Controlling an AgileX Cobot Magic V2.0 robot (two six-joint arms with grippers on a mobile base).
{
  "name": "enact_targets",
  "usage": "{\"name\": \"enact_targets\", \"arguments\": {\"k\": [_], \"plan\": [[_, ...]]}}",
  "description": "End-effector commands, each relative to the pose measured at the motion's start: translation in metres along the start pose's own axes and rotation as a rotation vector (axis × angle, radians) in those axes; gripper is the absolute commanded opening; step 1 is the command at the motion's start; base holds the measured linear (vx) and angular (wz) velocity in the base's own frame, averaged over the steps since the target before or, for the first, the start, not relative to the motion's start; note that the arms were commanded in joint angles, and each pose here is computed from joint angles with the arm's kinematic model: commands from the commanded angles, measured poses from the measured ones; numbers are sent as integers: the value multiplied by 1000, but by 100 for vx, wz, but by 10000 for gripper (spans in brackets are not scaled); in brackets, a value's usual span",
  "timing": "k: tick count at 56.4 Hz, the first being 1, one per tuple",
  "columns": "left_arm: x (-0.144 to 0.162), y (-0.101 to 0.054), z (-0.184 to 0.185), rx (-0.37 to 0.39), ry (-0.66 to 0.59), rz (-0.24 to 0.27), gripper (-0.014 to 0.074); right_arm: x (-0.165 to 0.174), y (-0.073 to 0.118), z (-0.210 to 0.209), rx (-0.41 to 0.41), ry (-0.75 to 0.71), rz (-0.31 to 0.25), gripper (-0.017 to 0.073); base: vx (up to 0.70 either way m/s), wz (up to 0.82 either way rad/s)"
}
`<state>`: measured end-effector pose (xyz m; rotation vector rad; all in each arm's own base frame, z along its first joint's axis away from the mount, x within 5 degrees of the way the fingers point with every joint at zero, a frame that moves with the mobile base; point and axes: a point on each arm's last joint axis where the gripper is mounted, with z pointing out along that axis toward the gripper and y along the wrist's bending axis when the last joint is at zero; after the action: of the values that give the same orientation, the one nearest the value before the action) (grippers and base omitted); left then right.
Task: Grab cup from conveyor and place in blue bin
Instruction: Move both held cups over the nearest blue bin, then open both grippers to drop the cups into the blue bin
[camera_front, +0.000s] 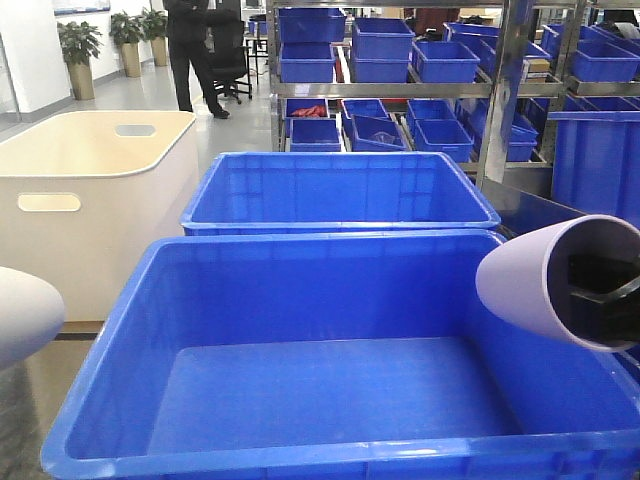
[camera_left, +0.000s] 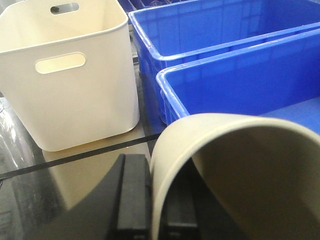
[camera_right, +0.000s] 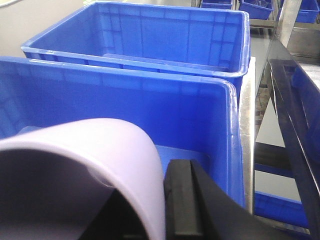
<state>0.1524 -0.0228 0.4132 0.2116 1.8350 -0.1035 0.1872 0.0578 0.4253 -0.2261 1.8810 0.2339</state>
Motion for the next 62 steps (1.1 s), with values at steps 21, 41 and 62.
{"name": "enact_targets", "arguments": {"k": [21, 41, 62], "plan": [[-33, -2, 15, 26, -274, -62, -7, -14, 1, 10, -7, -97, -4, -9, 0, 0], [-20, -55, 75, 287, -176, -10, -7, -13, 4, 41, -34, -110, 53, -8, 0, 0], [0, -77, 115, 321, -77, -36, 99, 2, 3, 66, -26, 9, 53, 71, 0, 0]]}}
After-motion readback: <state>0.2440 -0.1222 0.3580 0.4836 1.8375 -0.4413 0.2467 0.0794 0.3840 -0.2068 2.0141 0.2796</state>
